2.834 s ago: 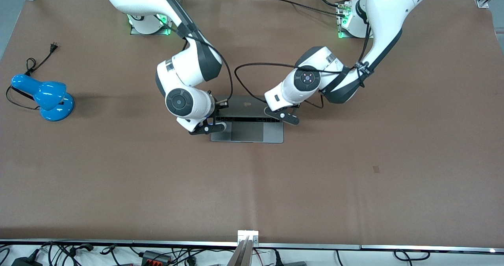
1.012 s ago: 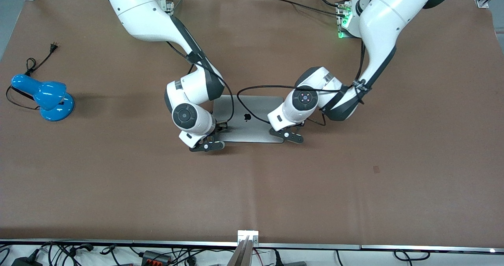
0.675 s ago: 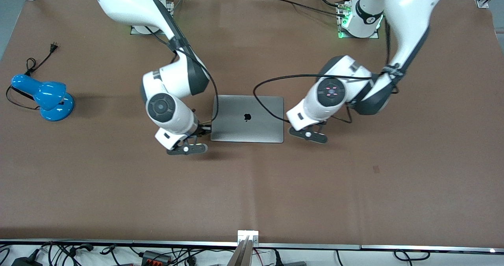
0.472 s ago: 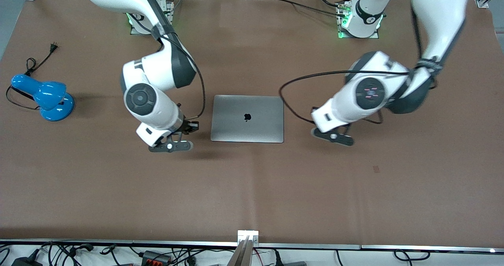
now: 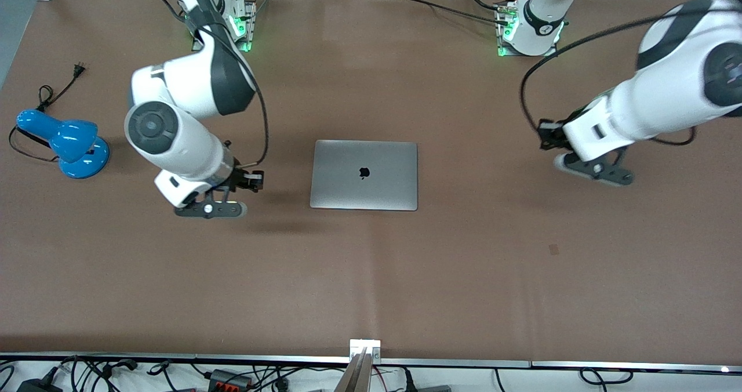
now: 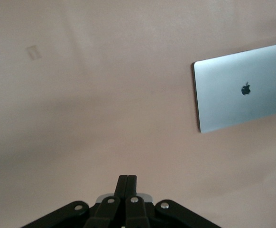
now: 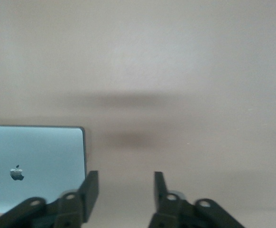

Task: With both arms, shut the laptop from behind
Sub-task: 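Lift both grippers off the closed laptop and draw them back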

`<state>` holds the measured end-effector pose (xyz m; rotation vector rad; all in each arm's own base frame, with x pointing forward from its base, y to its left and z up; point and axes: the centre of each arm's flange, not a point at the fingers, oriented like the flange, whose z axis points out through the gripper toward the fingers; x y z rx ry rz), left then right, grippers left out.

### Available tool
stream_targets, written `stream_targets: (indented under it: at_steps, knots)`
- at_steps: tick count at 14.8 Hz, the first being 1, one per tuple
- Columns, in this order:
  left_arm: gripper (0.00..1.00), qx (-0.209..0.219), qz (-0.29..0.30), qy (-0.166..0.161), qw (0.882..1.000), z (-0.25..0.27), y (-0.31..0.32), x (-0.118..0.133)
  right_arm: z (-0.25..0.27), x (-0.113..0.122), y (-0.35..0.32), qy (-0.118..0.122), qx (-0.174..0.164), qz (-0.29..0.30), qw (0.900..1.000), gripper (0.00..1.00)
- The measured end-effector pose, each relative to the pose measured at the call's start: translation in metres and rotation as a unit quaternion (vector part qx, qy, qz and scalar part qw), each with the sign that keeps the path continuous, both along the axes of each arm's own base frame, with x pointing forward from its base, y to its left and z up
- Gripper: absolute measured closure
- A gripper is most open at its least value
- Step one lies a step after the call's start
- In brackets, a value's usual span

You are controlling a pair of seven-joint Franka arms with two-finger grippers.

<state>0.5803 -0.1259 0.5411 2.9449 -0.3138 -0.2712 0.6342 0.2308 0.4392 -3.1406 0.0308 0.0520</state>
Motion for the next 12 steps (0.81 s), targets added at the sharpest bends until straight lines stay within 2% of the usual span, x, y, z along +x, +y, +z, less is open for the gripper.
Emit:
stream_targets:
  at_steps: [3,4,8,12]
  knots:
    - [0.99,-0.002,-0.010,-0.005,1.000,0.018,-0.008,-0.006,0.049,-0.002,-0.040,-0.017,0.005,-0.027,0.999,0.07]
    - [0.99,-0.002,-0.013,-0.005,1.000,0.018,-0.012,-0.007,0.062,-0.002,-0.054,-0.020,0.005,-0.037,0.999,0.00]
    - [0.99,0.000,-0.027,-0.006,1.000,0.018,-0.027,-0.011,0.088,-0.003,-0.089,-0.013,-0.002,-0.061,0.998,0.00]
    - [0.99,0.041,-0.062,-0.034,0.997,0.017,-0.058,-0.014,0.095,0.004,-0.127,-0.018,0.002,-0.072,0.997,0.00]
